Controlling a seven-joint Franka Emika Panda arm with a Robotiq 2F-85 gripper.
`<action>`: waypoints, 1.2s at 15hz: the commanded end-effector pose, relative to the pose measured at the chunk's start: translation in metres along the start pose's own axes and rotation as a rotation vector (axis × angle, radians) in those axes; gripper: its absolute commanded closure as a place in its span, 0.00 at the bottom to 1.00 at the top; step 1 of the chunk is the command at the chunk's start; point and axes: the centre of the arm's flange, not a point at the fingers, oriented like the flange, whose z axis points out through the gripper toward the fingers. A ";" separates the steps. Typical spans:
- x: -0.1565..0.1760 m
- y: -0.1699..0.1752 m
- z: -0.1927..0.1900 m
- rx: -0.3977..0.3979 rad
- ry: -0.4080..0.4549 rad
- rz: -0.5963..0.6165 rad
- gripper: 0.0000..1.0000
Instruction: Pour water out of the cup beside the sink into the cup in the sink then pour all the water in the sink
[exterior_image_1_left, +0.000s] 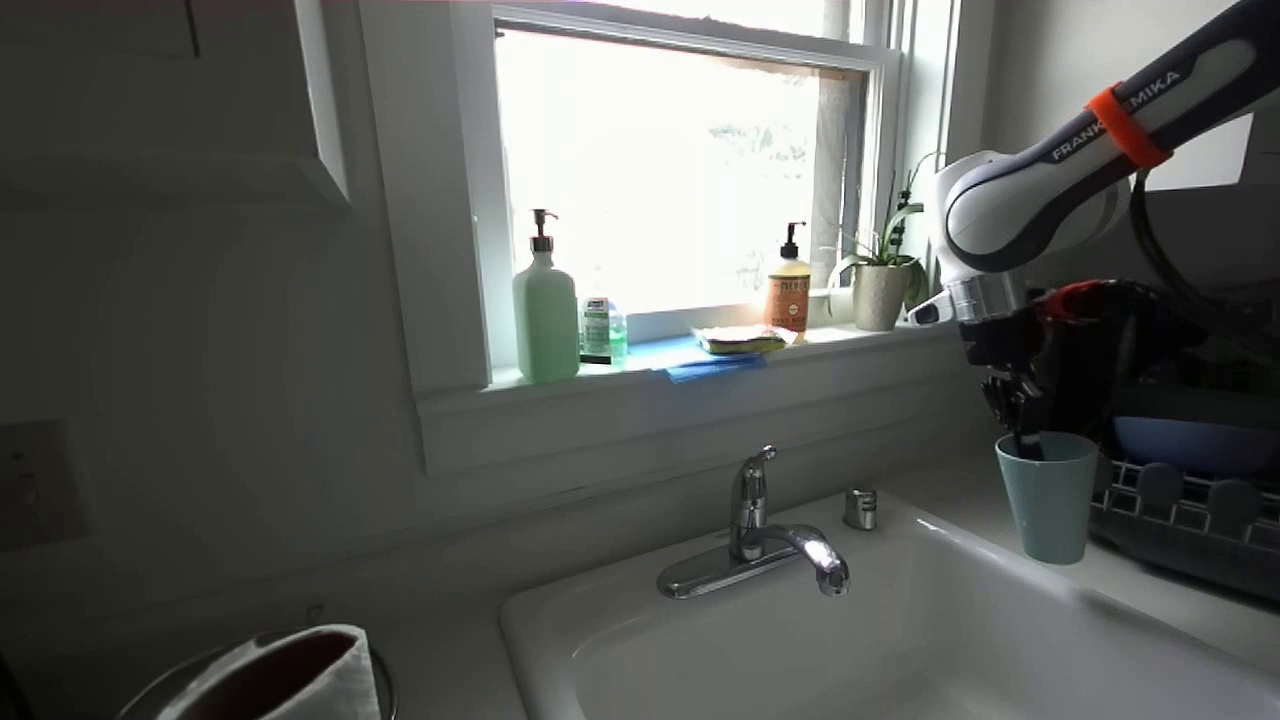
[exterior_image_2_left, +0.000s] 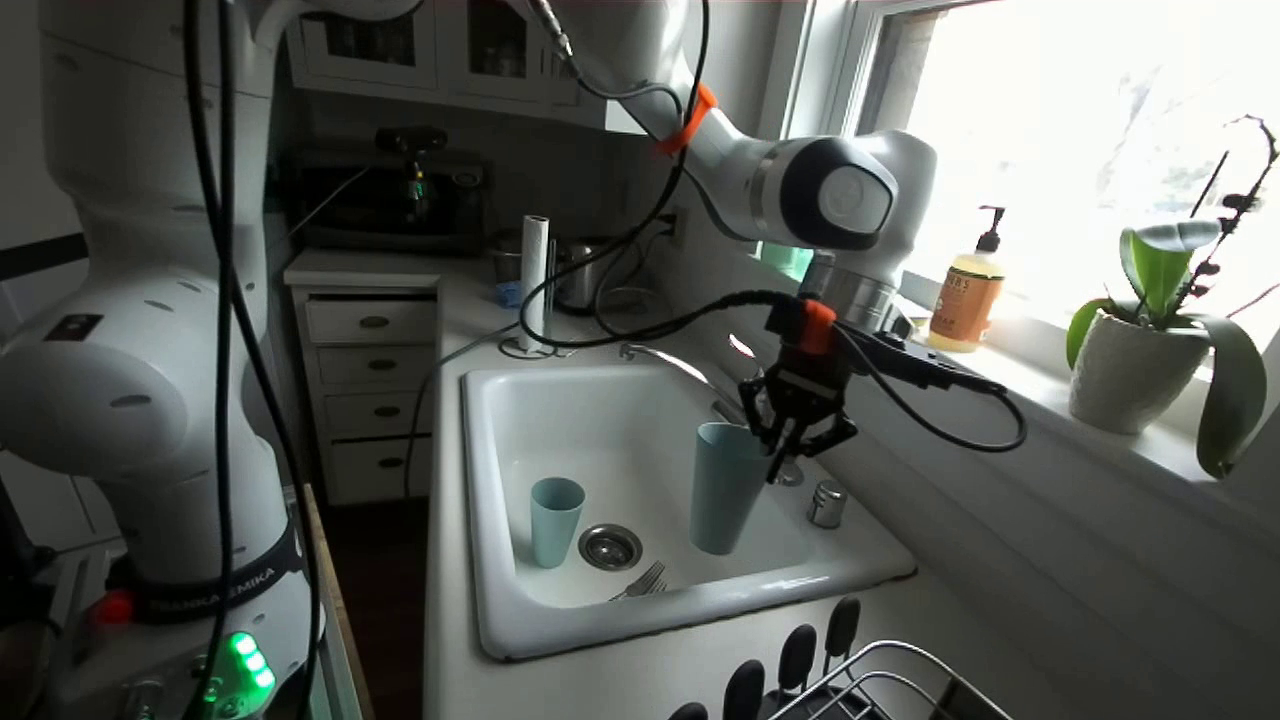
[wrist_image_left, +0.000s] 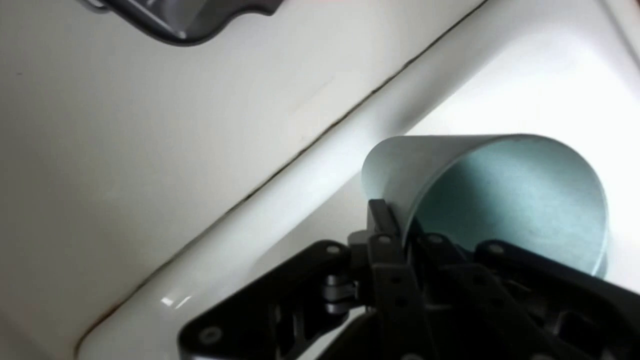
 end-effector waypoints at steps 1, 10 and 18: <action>0.001 -0.055 0.015 0.069 -0.004 0.019 0.99; 0.019 -0.059 0.028 0.093 -0.032 0.010 0.96; 0.048 -0.100 0.053 0.028 -0.048 -0.074 0.99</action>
